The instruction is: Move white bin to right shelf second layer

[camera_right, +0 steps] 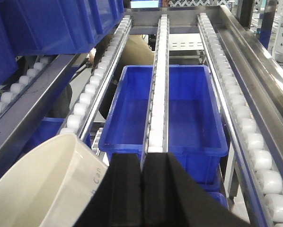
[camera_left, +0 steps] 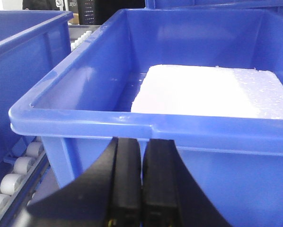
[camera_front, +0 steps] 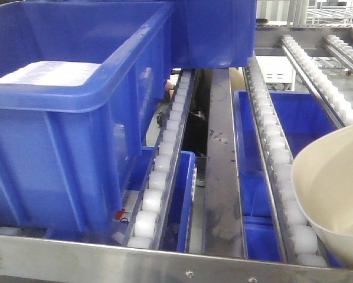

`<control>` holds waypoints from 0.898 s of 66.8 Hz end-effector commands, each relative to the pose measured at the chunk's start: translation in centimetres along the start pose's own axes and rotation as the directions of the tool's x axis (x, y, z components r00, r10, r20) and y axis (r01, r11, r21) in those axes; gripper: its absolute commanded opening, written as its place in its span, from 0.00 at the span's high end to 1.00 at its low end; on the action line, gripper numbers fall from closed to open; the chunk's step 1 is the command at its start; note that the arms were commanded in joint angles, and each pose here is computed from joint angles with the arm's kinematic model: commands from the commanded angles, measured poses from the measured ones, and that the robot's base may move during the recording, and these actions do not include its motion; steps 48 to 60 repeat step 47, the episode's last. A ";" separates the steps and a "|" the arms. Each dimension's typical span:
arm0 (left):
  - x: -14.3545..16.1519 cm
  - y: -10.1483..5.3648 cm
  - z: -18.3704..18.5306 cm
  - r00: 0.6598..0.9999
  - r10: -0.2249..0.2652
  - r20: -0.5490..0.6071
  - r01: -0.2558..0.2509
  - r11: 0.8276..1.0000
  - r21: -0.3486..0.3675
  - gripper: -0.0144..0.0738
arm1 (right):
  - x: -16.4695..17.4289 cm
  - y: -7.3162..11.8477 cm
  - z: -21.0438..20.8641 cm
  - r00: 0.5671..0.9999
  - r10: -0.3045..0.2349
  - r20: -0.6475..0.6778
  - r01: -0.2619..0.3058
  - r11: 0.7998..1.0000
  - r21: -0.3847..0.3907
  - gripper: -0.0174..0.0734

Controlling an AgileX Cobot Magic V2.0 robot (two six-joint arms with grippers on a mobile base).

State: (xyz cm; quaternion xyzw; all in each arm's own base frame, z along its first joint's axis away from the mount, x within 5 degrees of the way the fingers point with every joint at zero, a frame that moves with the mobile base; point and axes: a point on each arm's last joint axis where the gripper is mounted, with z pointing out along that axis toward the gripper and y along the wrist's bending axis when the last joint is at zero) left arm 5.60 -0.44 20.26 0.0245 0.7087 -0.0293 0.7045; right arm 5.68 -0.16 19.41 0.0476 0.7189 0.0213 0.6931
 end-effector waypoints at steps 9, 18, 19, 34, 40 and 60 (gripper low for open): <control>0.4 0.0 0.0 0.998 -0.009 0.062 0.009 1.000 0.000 0.74 | -1.5 0.0 -0.3 0.992 -0.011 0.129 0.010 1.000 0.002 0.74; 0.4 0.0 0.0 0.998 -0.009 0.062 0.009 1.000 0.000 0.74 | -1.5 0.0 -0.3 0.992 -0.011 0.129 0.010 1.000 0.002 0.74; 0.4 0.0 0.0 0.998 -0.009 0.062 0.009 1.000 0.000 0.74 | -1.5 0.0 -0.3 0.992 -0.011 0.129 0.010 1.000 0.002 0.74; 0.4 0.0 0.0 0.998 -0.009 0.062 0.009 1.000 0.000 0.74 | -1.5 0.0 -0.3 0.992 -0.011 0.129 0.010 1.000 0.002 0.74; 0.4 0.0 0.0 0.998 -0.009 0.062 0.009 1.000 0.000 0.74 | -1.5 0.0 -0.3 0.992 -0.011 0.129 0.010 1.000 0.002 0.74; 0.4 0.0 0.0 0.998 -0.009 0.062 0.009 1.000 0.000 0.74 | -1.5 0.0 -0.3 0.992 -0.011 0.129 0.010 1.000 0.002 0.74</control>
